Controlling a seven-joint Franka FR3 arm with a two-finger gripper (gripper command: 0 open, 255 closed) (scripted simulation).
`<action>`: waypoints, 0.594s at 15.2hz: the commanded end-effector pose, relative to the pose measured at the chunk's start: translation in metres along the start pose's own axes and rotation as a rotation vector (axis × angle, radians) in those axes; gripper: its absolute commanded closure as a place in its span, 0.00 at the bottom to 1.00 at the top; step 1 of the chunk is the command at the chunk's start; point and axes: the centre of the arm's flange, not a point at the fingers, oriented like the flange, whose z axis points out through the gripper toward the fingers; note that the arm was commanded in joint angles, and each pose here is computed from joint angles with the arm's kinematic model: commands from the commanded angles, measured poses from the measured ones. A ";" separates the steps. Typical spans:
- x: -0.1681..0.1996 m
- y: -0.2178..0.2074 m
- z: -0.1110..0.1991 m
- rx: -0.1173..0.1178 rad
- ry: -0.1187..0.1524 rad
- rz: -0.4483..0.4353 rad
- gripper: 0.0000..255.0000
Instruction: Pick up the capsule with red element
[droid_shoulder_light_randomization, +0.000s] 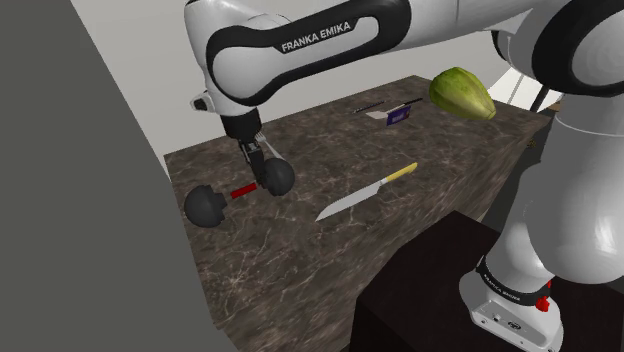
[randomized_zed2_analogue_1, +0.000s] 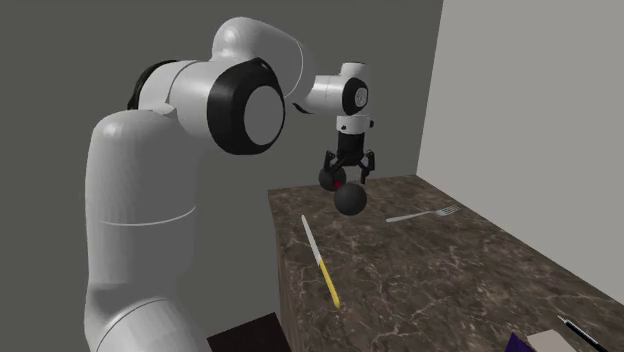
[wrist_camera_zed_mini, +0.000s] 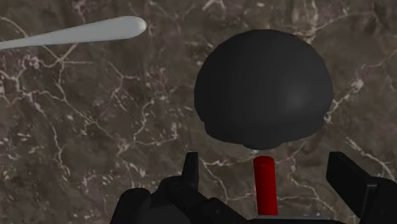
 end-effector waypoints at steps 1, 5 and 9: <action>0.026 -0.010 -0.001 -0.007 0.004 -0.075 0.00; 0.038 -0.014 0.016 -0.010 0.005 -0.108 0.00; 0.039 -0.014 0.037 -0.010 0.005 -0.108 0.00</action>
